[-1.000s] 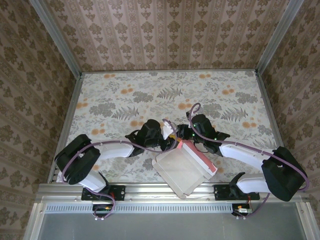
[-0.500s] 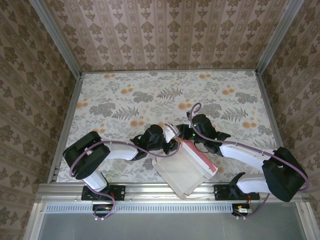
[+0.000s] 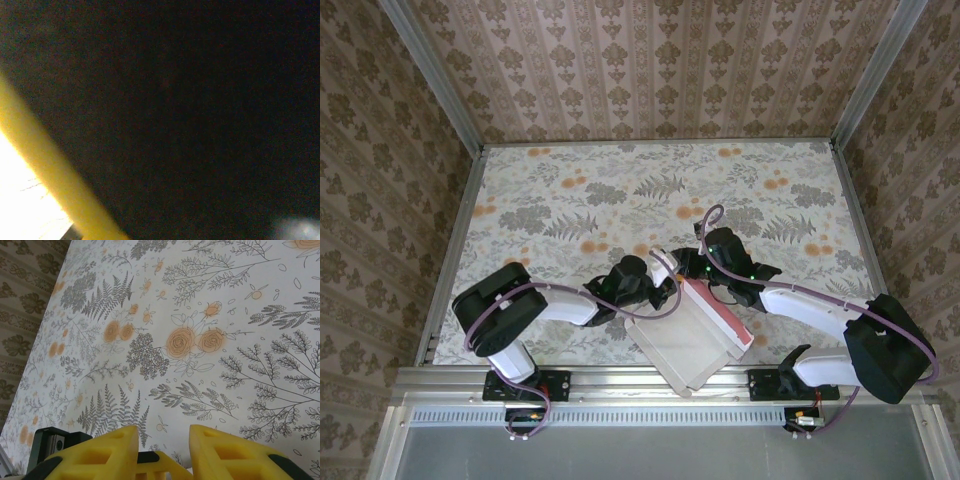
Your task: Fold the paper box
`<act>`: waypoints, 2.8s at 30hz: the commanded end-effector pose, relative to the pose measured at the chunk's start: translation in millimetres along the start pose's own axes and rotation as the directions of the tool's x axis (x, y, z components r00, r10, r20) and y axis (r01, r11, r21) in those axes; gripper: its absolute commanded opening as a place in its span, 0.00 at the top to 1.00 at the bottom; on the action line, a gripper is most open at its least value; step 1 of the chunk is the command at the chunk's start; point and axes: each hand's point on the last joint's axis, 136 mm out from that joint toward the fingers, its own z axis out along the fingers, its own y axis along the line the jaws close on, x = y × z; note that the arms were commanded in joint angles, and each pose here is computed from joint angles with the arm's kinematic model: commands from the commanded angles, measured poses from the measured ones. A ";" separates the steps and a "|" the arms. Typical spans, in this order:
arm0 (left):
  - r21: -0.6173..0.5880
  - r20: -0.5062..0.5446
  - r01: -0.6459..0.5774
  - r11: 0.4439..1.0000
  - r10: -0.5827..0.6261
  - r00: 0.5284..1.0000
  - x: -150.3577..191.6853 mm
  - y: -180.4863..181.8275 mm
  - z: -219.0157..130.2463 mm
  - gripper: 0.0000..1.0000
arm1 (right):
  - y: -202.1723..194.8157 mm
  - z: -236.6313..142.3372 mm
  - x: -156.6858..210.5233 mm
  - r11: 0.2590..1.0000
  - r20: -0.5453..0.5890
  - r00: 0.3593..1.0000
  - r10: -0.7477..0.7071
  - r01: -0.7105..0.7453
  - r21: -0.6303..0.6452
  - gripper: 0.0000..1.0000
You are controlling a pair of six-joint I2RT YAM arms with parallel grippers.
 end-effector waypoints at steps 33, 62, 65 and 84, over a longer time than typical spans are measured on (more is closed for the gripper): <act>-0.511 0.018 0.064 0.857 -0.063 0.998 0.1 79.8 -30.8 0.89 | -4.6 -71.7 -38.0 0.997 -0.033 0.997 0.072 -0.071 0.013 0.48; -0.798 0.193 0.292 0.528 -0.234 0.953 14.0 125.8 -111.9 0.84 | -44.8 -97.6 7.1 0.989 -0.107 0.987 0.117 -0.106 0.101 0.66; -0.782 0.207 0.308 0.542 -0.240 0.948 11.6 121.3 -115.3 0.80 | -50.4 -92.4 13.5 0.989 -0.100 0.987 0.125 -0.115 0.097 0.67; -0.367 0.053 0.463 0.807 -0.479 0.876 19.6 28.8 -113.3 0.56 | -57.0 -37.6 26.7 0.958 -0.063 0.956 0.286 -0.287 -0.019 0.70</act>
